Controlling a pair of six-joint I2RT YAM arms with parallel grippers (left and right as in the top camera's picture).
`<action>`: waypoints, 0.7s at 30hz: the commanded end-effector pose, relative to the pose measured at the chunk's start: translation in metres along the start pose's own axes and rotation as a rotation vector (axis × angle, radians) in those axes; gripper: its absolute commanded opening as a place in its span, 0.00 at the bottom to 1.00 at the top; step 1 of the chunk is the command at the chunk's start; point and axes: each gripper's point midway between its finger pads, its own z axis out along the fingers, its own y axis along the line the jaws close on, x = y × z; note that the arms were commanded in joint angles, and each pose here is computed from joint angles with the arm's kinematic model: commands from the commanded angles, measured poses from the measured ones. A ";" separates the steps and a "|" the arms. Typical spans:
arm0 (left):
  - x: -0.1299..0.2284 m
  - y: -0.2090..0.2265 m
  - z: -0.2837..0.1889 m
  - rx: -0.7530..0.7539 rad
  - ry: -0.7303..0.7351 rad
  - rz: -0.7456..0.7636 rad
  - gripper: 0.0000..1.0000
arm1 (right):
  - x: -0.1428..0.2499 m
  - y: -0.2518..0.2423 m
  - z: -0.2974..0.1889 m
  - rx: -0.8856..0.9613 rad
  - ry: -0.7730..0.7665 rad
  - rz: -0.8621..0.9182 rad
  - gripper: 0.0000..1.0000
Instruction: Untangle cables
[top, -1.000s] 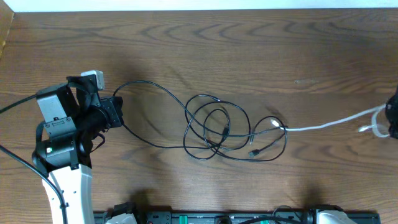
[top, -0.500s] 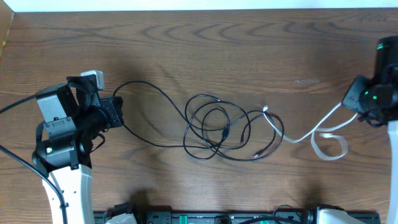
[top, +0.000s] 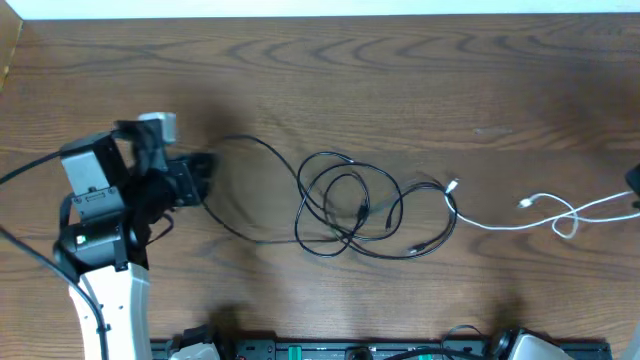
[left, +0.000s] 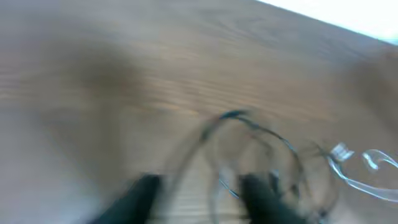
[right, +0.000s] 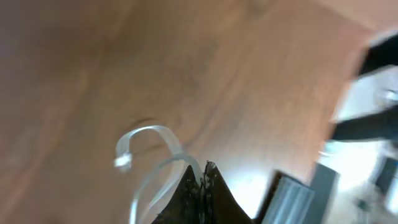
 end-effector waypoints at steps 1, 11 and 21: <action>0.018 -0.094 0.003 0.480 0.065 0.262 0.82 | 0.011 0.047 -0.015 -0.333 0.058 -0.213 0.01; 0.118 -0.123 0.064 0.397 0.471 0.633 0.83 | 0.027 0.074 -0.029 -0.505 0.082 -0.397 0.01; 0.163 -0.147 0.122 0.426 0.557 0.970 0.80 | 0.031 0.073 -0.029 -0.502 0.096 -0.401 0.01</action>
